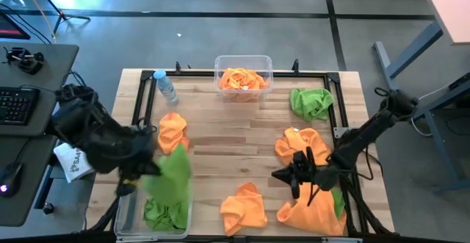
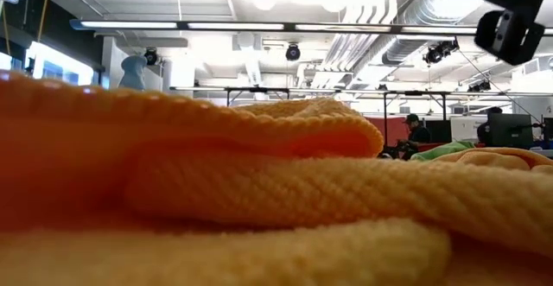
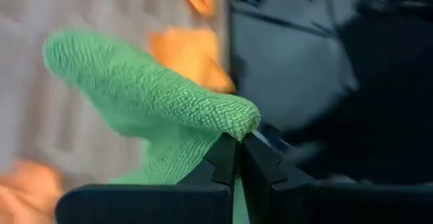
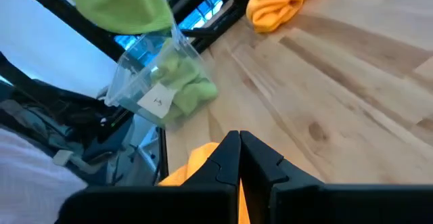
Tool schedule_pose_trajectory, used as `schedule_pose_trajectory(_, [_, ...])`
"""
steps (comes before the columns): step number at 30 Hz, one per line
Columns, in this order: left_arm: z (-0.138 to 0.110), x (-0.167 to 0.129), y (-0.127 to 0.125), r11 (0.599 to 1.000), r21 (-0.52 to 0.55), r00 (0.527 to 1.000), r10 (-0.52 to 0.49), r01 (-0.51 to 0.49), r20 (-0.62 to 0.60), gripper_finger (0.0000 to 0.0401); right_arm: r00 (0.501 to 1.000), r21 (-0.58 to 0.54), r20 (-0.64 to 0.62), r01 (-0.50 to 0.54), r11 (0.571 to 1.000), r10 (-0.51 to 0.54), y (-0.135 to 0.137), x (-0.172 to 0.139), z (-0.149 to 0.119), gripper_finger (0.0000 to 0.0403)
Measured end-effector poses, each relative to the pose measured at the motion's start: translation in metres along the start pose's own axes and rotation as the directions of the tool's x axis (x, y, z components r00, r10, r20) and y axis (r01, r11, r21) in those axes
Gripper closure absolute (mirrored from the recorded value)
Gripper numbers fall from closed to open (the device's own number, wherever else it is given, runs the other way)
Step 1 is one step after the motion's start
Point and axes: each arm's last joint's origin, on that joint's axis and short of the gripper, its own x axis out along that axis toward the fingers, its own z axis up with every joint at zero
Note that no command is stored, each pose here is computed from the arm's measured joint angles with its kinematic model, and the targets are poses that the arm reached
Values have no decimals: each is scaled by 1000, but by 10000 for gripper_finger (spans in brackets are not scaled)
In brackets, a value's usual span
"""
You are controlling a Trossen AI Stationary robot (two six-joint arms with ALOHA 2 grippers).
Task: Sort microfiber towel by color & place in baskets
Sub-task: Put the green towel into the bottom transparent bin
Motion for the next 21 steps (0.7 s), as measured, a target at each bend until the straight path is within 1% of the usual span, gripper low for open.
schedule_pose_trajectory(2, [-9, -4, -9, 996, -58, 996, -66, 63, -54, 401, 999, -3, -31, -10, 1000, 10, -2, 3, 2, 403])
schedule_pose_trajectory(3, [-13, -6, -12, 993, -93, 994, -85, 79, -69, 401, 999, -8, -39, -15, 1000, 15, -3, 4, 3, 403])
schedule_pose_trajectory(5, [-22, -9, -19, 983, -156, 989, -113, 96, -99, 401, 999, -12, -50, -20, 1000, 20, -4, 7, 6, 403])
schedule_pose_trajectory(7, [-31, -10, -26, 971, -222, 984, -123, 92, -131, 401, 999, -17, -48, -15, 1000, 14, -6, 9, 8, 403])
schedule_pose_trajectory(9, [-38, -8, -31, 955, -293, 984, -98, 51, -148, 401, 999, -25, -41, -9, 1000, 8, -7, 10, 10, 403])
schedule_pose_trajectory(12, [-46, 1, -35, 917, -395, 990, 1, -58, -144, 401, 1000, -22, -31, 2, 1000, -3, -9, 12, 13, 403])
schedule_pose_trajectory(16, [-52, 20, -41, 832, -516, 976, 126, -202, -179, 401, 1000, -17, -23, 12, 1000, -12, -11, 14, 15, 403])
schedule_pose_trajectory(19, [-57, 41, -51, 780, -577, 967, 154, -245, -202, 401, 1000, -19, -21, 13, 1000, -13, -11, 14, 15, 403])
schedule_pose_trajectory(21, [-62, 56, -56, 741, -601, 952, 190, -299, -239, 401, 1000, -35, -22, 13, 999, -13, -11, 14, 15, 403])
